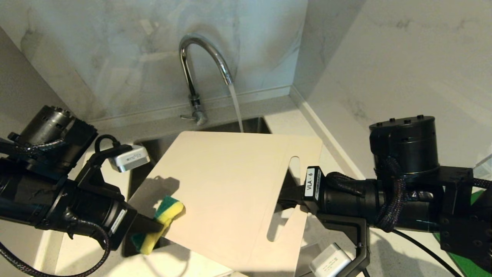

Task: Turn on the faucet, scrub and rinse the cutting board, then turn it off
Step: Scrub the cutting board underwater

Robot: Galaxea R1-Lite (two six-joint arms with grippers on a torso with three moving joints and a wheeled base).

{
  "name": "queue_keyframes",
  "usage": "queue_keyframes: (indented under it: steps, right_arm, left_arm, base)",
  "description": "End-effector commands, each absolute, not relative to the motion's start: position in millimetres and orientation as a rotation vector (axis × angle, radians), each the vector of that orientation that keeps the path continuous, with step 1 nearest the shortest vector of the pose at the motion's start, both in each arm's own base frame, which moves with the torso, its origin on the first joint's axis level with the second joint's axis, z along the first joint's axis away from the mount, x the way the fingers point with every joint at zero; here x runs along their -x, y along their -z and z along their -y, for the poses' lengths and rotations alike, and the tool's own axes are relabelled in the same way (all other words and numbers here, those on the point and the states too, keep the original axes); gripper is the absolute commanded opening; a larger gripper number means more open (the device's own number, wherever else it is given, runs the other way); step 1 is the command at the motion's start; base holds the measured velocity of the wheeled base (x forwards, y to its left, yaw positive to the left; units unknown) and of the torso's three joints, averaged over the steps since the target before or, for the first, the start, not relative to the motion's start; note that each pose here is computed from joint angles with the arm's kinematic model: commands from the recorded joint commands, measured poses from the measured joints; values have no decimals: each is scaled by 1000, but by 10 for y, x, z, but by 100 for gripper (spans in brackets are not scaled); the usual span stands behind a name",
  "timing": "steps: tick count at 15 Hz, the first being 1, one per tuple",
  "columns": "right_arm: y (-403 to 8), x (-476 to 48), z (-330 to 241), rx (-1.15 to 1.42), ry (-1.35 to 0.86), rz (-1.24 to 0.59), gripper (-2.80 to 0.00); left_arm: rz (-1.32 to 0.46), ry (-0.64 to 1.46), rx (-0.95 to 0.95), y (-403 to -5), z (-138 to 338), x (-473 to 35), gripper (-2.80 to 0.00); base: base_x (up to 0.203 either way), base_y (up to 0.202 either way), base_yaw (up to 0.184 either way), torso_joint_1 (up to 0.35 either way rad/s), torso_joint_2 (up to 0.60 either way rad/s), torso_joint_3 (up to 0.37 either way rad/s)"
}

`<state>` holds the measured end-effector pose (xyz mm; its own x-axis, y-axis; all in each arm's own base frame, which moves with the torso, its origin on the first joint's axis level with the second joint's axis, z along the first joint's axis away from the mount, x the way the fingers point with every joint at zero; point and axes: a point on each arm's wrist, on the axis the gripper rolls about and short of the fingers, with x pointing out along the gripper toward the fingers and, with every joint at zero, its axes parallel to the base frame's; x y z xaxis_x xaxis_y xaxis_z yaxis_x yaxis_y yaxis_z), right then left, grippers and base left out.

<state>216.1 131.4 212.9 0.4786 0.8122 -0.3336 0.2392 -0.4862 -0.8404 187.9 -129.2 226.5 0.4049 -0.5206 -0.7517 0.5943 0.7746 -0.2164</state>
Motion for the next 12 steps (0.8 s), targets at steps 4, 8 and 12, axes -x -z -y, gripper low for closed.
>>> queue_keyframes:
  steps: [4,8,12]
  right_arm:
    - [-2156,-2141,-1298,1989,-959,887,-280]
    - [-2191,-2121,-1253,1994,-937,882,-280]
    - [-2204,-2087,-1226,1995,-929,882,-280]
  left_arm:
    - [-879,569,-36,-2019,945,-2029,-280]
    - [-830,478,-5,-1849,709,-2156,-280]
    - [-836,437,83,-1773,464,-2273,-280]
  base:
    - [0,0,0,0,0,0]
    - [0,0,0,0,0,0]
    - [0,0,0,0,0,0]
